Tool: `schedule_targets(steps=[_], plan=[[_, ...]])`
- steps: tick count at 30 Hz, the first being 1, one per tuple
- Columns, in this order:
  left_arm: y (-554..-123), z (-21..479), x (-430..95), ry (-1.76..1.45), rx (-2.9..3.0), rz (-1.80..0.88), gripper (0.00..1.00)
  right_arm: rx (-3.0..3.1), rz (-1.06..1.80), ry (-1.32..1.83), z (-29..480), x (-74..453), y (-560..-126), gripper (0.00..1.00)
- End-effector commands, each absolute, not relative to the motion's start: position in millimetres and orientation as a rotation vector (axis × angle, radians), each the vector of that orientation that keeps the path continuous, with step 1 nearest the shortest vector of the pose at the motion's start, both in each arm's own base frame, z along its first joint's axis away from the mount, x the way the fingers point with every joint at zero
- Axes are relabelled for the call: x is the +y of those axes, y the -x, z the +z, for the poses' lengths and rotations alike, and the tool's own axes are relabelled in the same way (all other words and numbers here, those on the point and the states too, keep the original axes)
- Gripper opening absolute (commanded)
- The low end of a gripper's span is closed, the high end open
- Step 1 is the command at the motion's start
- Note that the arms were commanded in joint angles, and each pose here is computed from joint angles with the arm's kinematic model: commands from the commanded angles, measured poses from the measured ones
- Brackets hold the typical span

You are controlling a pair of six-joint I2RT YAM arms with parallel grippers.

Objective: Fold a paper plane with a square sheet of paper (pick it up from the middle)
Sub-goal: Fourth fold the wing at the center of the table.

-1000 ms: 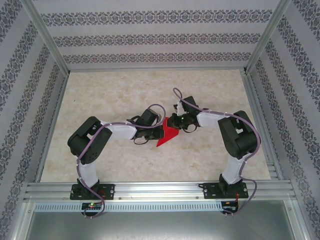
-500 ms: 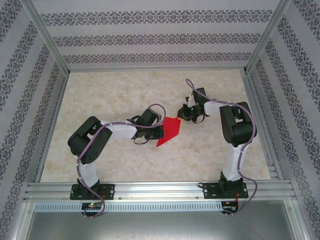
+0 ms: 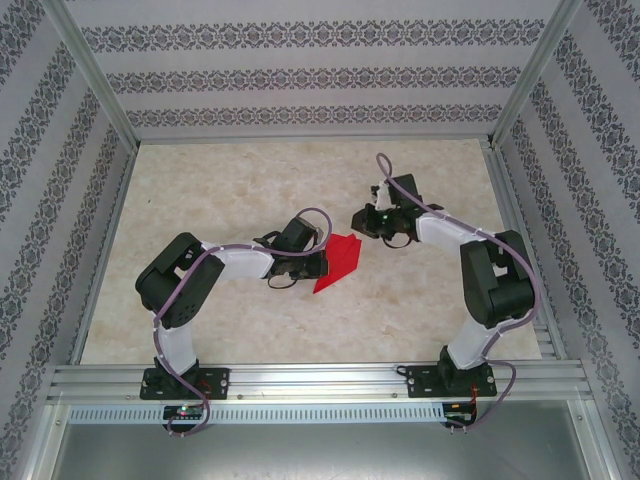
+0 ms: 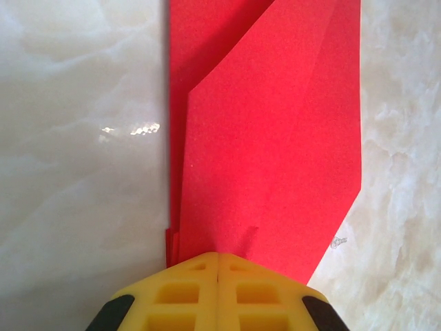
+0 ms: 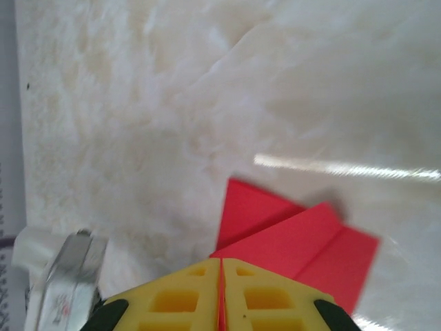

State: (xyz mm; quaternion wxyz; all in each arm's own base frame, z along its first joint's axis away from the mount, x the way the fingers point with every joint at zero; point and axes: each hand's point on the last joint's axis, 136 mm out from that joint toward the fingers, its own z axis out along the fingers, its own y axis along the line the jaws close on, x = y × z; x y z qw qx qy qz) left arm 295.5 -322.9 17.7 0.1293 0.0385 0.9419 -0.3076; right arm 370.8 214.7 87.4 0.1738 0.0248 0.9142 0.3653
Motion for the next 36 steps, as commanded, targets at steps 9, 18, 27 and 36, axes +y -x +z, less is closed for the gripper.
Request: schedule_targets(steps=[9, 18, 27, 36], plan=[[-274, -14, -303, -0.101, 2.834, -0.792, 0.0, 2.753, 1.102, -0.024, 29, 263, -330, 0.02], [-287, 34, -329, -0.203, 2.682, -0.97, 0.0, 2.876, 0.955, -0.06, -11, 246, -322, 0.01], [-284, 51, -345, -0.209, 2.641, -1.122, 0.17, 2.895, 0.939, -0.068, -17, 242, -320, 0.01], [-266, 18, -329, -0.157, 2.786, -1.042, 0.18, 2.925, 0.911, -0.082, -25, 239, -318, 0.01]])
